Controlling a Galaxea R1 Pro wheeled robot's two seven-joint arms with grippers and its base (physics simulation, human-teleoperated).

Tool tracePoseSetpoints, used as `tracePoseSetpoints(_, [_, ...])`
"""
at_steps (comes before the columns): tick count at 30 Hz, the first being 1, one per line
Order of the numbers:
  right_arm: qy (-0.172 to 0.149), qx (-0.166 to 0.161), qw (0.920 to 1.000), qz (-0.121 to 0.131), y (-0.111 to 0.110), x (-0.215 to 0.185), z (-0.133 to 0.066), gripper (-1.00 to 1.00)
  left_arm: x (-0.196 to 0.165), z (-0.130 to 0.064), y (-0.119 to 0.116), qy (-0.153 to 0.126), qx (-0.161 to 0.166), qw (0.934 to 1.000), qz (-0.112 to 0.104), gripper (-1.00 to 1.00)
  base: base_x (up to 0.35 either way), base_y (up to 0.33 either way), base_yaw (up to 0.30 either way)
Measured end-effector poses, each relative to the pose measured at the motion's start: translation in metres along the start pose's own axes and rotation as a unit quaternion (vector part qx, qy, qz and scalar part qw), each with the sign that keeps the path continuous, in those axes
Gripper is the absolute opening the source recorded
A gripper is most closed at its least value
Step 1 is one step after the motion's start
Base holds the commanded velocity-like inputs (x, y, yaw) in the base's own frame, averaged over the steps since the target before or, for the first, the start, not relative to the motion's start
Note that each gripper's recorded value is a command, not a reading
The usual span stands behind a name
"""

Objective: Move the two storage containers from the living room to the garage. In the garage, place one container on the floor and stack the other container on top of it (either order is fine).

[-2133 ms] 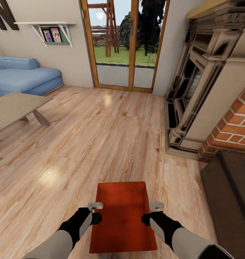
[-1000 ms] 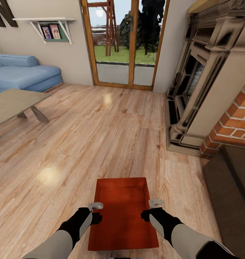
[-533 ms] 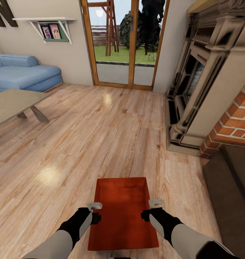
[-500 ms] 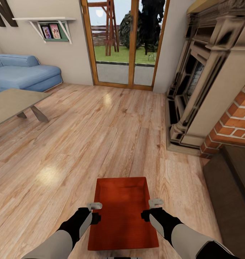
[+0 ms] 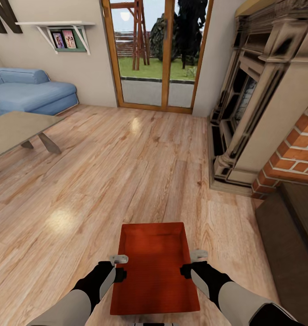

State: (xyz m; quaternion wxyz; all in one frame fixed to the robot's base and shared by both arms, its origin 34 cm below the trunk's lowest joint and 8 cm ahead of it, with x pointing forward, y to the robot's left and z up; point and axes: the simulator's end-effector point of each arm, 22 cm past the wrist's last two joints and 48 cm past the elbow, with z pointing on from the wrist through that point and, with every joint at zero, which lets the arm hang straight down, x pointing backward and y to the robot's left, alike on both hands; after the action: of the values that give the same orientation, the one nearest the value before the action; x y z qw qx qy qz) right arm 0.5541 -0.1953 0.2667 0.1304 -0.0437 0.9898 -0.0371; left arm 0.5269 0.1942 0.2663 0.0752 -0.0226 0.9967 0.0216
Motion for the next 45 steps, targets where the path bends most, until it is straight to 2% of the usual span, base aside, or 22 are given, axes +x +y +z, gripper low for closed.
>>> tracePoseSetpoints(8, [0.001,0.009,1.0000,0.002,-0.015,0.001,0.002,1.00,0.000,0.000,0.000,0.000,0.000,1.0000,0.000,1.00,0.000,0.000,0.000])
tracePoseSetpoints(26, [0.001,0.009,1.0000,0.002,-0.010,0.020,0.037,1.00,0.015,0.038,-0.001,0.000,0.000,1.0000,0.001,1.00,0.000,0.000,0.000])
tracePoseSetpoints(32, [0.001,0.009,1.0000,0.002,-0.010,0.020,0.037,1.00,0.015,0.038,-0.001,0.000,0.000,1.0000,0.001,1.00,0.000,0.000,0.000])
tracePoseSetpoints(45, [0.001,0.009,1.0000,0.002,-0.007,0.034,0.063,1.00,0.026,0.065,-0.002,0.000,0.000,1.0000,0.001,1.00,0.000,0.000,0.000])
